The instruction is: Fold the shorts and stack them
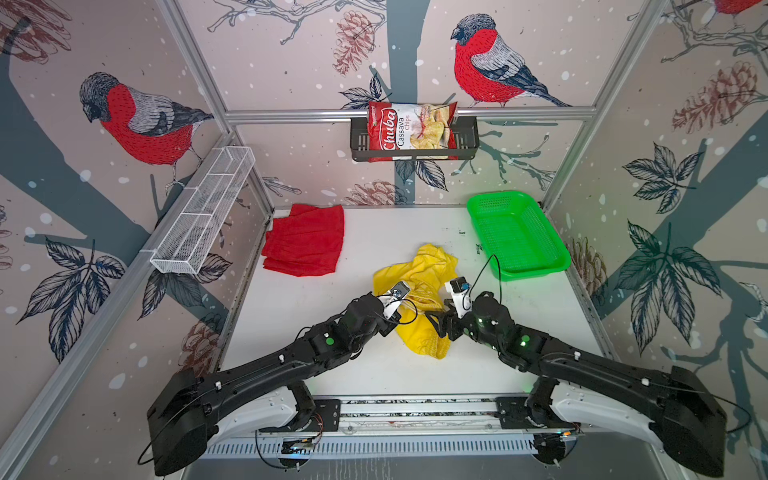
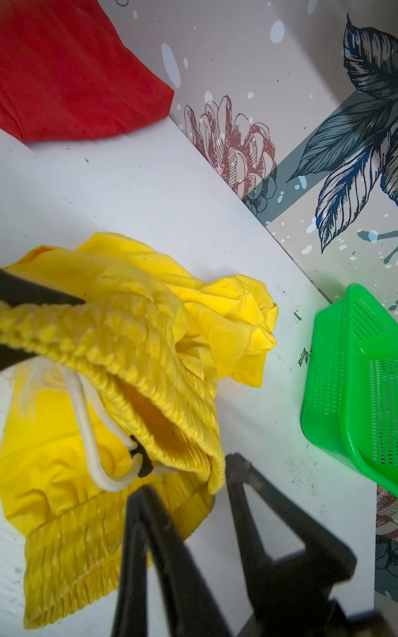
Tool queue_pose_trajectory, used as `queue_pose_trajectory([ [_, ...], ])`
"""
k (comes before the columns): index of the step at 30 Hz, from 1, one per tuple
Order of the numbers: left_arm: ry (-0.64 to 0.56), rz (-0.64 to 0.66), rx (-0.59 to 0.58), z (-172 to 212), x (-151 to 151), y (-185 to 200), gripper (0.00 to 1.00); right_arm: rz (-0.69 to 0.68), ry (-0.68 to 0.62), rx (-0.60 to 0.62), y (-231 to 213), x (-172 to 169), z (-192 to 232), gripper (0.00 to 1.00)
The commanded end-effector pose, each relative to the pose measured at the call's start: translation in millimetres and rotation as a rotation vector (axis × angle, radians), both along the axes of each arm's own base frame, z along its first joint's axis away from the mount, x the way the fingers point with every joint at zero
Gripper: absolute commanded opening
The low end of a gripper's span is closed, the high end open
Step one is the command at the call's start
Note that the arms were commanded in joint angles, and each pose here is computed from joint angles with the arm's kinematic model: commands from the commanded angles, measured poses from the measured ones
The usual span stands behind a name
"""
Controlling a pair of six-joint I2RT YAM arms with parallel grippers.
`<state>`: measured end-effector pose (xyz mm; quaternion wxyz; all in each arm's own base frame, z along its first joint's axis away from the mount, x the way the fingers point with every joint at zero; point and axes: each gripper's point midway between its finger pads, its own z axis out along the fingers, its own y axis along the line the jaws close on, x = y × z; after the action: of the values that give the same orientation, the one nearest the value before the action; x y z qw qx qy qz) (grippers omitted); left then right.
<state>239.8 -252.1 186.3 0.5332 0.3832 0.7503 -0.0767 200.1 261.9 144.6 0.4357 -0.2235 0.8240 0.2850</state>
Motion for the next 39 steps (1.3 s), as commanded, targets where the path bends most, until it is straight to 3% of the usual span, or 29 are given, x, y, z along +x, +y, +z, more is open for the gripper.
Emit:
queue_pose_trajectory([
  [1,-0.003,0.038,-0.057,8,7,-1,0.00,-0.216,0.070,-0.018,-30,-1,-24,0.82],
  [6,0.030,0.037,-0.097,3,9,-3,0.00,-0.283,0.169,-0.024,-42,-15,-54,0.84],
  [11,0.071,0.033,-0.140,-10,9,-3,0.00,-0.159,0.241,0.036,-21,-32,-66,0.84],
  [19,0.183,-0.008,-0.202,-50,-4,-12,0.01,-0.049,0.330,0.008,-5,-49,-87,0.83],
  [22,0.220,-0.019,-0.204,-66,-7,-14,0.03,-0.058,0.342,-0.019,-7,-48,-96,0.77],
  [26,0.267,-0.037,-0.212,-83,-12,-18,0.05,-0.123,0.354,-0.072,-19,-39,-109,0.62],
  [33,0.371,-0.240,-0.182,-104,-40,-43,0.29,-0.148,0.295,-0.057,-22,-24,-97,0.33],
  [39,0.420,-0.242,-0.143,-124,-43,-44,0.53,-0.157,0.273,-0.017,-25,-20,-86,0.27],
])
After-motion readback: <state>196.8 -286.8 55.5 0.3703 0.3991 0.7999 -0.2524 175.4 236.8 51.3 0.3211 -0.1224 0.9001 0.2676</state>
